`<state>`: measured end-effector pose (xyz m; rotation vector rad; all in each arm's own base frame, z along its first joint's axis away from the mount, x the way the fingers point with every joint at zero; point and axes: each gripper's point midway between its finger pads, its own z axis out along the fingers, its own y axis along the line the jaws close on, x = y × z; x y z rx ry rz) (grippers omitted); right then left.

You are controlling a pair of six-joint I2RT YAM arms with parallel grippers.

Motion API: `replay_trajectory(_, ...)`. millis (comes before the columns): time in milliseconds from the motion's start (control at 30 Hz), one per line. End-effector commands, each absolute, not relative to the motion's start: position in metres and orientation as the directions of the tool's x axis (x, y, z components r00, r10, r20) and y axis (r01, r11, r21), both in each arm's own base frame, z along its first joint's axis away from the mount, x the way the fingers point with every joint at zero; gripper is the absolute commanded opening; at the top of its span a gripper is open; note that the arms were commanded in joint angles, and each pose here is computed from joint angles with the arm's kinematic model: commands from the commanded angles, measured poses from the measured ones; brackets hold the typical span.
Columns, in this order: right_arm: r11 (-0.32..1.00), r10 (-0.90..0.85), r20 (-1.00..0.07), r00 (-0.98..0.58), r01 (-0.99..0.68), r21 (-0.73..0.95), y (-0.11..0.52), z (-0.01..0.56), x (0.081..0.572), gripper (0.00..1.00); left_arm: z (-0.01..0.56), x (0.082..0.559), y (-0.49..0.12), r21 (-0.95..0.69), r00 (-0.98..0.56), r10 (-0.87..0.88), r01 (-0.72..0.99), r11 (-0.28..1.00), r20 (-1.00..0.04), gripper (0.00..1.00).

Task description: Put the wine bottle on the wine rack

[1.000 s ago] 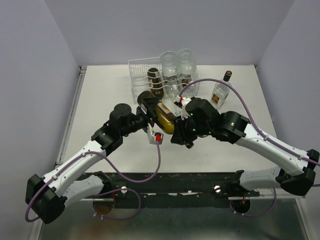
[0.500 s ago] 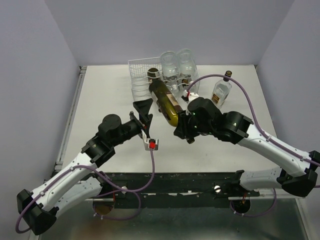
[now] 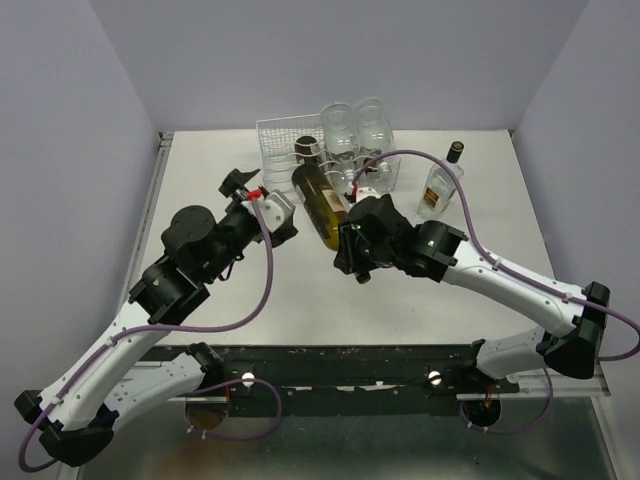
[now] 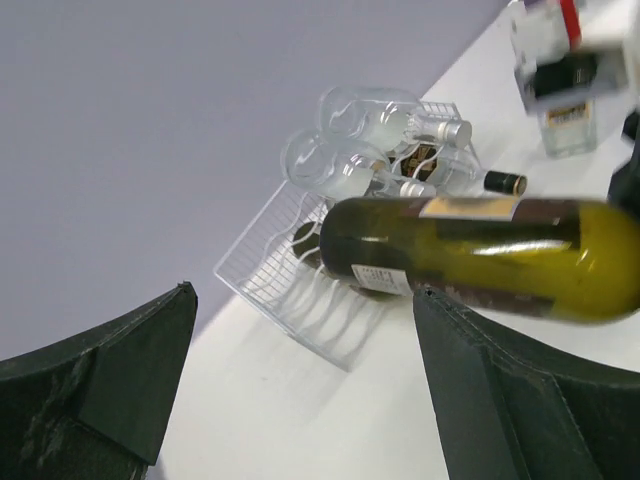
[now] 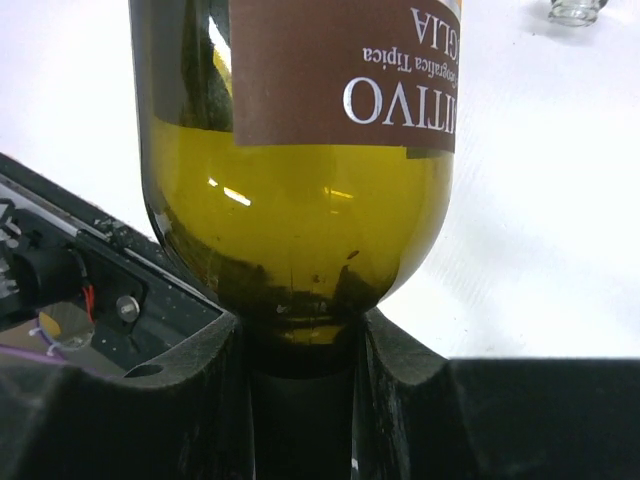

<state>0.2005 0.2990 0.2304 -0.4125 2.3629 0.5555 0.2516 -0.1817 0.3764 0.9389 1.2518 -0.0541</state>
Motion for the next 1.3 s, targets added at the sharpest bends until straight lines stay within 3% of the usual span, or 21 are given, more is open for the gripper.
replay_trajectory(0, 0.822, -0.054, -0.724, -0.687, -0.442, 0.359, 0.334, 0.237, 0.222, 0.00, 0.350, 0.244, -0.164, 0.226, -0.016, 0.276, 0.529, 0.818, -0.961, 0.99)
replay_trajectory(267, 0.815, -0.061, -0.671, -0.739, -0.425, 0.393, 0.371, 0.185, 0.232, 0.01, 0.371, 0.216, -0.149, -0.048, -0.080, -0.009, 0.496, 0.867, -0.997, 0.99)
replay_trajectory(467, 0.847, -0.008, -0.653, -0.758, -0.353, 0.398, 0.393, 0.158, 0.253, 0.00, 0.373, 0.203, -0.127, -0.147, -0.163, -0.086, 0.412, 0.899, -0.983, 0.99)
replay_trajectory(833, 0.895, 0.009, -0.683, -0.731, -0.298, 0.331, 0.419, 0.132, 0.291, 0.00, 0.361, 0.174, -0.121, -0.211, -0.253, -0.102, 0.452, 0.867, -0.962, 0.99)
replay_trajectory(1267, 0.931, 0.002, -0.707, -0.708, -0.257, 0.260, 0.430, 0.125, 0.319, 0.00, 0.369, 0.166, -0.108, -0.188, -0.199, -0.106, 0.455, 0.870, -0.974, 0.99)
